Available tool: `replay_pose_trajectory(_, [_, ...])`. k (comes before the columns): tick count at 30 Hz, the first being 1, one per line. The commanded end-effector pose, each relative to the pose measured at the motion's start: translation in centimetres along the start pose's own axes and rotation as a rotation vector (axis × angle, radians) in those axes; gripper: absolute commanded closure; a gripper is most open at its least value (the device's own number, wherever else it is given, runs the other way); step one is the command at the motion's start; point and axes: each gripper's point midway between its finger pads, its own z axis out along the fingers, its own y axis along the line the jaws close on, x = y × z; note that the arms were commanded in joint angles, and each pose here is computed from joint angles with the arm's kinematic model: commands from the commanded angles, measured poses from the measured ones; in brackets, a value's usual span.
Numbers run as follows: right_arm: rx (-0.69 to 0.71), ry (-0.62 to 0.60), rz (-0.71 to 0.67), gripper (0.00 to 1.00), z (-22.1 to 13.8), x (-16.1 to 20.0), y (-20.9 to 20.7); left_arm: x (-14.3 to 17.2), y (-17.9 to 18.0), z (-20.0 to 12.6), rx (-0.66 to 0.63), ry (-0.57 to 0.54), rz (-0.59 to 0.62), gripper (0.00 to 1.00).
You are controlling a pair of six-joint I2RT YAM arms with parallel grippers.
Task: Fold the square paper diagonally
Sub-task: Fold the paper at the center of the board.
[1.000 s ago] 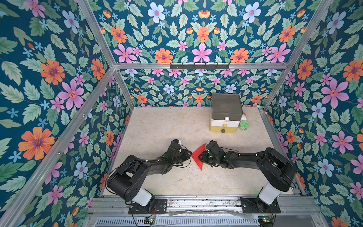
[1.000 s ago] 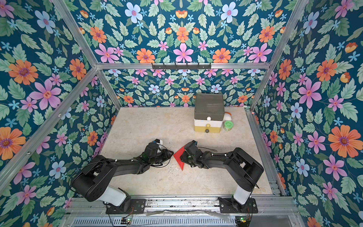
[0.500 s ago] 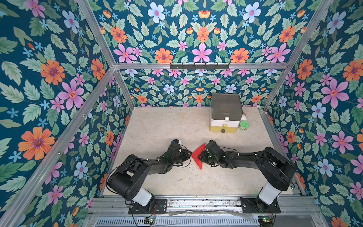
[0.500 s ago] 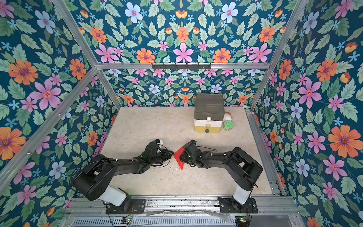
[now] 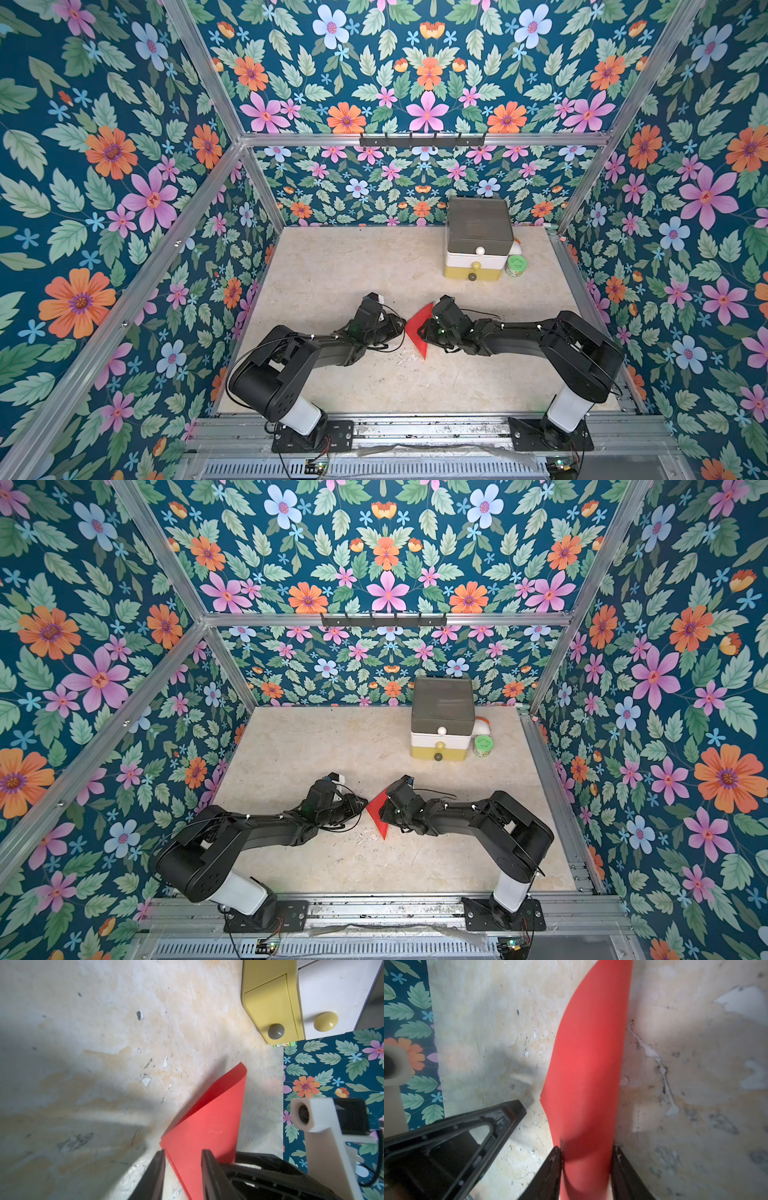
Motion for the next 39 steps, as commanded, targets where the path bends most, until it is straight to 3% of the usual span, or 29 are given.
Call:
replay_pose_trajectory(1, [0.246, 0.111, 0.007, 0.56, -0.4, 3.2, -6.2, 0.0, -0.2, 0.1, 0.009, 0.006, 0.015, 0.65])
replay_pose_trajectory(19, [0.285, 0.117, 0.003, 0.59, -0.2, 3.6, -7.2, 0.4, -2.1, 1.6, 0.073, 0.044, 0.032, 0.65])
replay_pose_trajectory(39, [0.322, 0.115, -0.036, 0.58, -0.2, 3.7, -7.4, -0.4, -2.6, 2.0, 0.089, 0.015, 0.013, 0.65])
